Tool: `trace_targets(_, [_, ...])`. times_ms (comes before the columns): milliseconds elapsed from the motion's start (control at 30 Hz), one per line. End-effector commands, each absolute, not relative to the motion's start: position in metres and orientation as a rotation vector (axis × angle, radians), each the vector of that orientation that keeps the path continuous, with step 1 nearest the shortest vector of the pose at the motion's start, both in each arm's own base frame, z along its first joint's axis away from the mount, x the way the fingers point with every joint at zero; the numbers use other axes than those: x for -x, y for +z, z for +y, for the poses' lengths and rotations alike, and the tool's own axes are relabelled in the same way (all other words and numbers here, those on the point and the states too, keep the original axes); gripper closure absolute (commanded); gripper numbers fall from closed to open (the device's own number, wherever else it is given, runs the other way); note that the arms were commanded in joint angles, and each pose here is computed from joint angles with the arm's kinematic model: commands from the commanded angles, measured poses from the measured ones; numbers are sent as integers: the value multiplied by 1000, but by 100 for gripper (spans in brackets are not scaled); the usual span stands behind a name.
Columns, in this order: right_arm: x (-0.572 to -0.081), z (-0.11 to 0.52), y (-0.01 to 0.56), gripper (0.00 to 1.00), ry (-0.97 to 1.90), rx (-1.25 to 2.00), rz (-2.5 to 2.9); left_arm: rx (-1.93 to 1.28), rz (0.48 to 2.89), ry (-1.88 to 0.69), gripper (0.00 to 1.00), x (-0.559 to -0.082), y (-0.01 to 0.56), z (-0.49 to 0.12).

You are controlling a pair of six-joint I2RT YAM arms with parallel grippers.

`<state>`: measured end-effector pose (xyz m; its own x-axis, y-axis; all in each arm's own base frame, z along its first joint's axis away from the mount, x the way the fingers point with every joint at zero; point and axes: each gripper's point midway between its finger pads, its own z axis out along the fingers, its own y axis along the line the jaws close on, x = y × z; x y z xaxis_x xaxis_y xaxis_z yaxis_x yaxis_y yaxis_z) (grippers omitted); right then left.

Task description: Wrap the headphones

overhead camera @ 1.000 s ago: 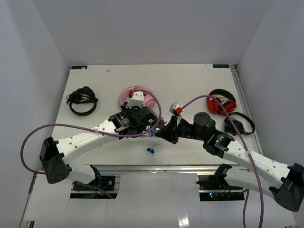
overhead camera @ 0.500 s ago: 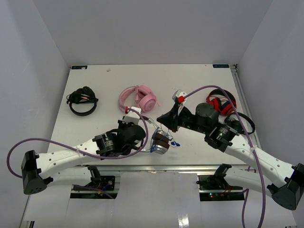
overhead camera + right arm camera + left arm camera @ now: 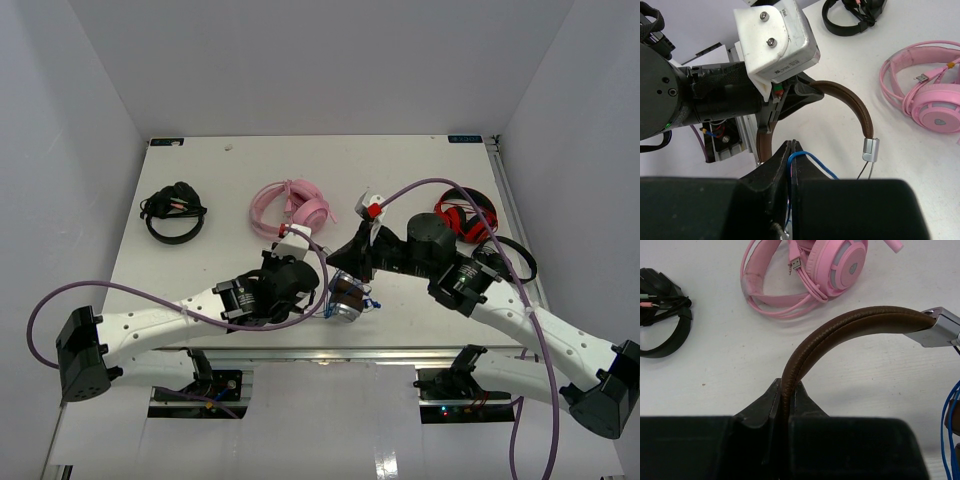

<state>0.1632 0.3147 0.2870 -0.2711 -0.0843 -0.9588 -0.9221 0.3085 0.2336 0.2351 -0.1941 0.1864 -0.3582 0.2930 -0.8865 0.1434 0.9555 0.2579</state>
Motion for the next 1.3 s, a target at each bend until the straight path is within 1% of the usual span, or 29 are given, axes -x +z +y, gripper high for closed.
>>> trace_targets(0, [-155, 321, 317, 92, 1165, 961, 1524, -277, 1894, 100, 100, -240, 200, -205])
trace_targets(233, [-129, 326, 317, 92, 1277, 1021, 1495, -248, 1887, 207, 100, -247, 198, -199])
trace_targets(400, [-103, 338, 308, 92, 1363, 1074, 1458, -140, 1918, 195, 100, -250, 201, -200])
trace_targets(600, [-92, 346, 288, 92, 1398, 1080, 1485, 11, 1950, 174, 100, -252, 204, -197])
trace_targets(767, [-78, 354, 273, 92, 1425, 1098, 1495, 167, 1961, 162, 100, -254, 211, -183])
trace_targets(933, [-73, 360, 260, 92, 1417, 1098, 1505, 276, 1951, 72, 100, -252, 219, -179])
trace_targets(1100, [-83, 359, 236, 92, 1318, 1026, 1572, 364, 1938, -104, 100, -247, 237, -179])
trace_targets(1200, [-85, 353, 217, 92, 1268, 991, 1617, 396, 1922, -170, 100, -244, 248, -176])
trace_targets(1267, [-87, 349, 215, 92, 1246, 957, 1624, 418, 1906, -208, 100, -242, 256, -173])
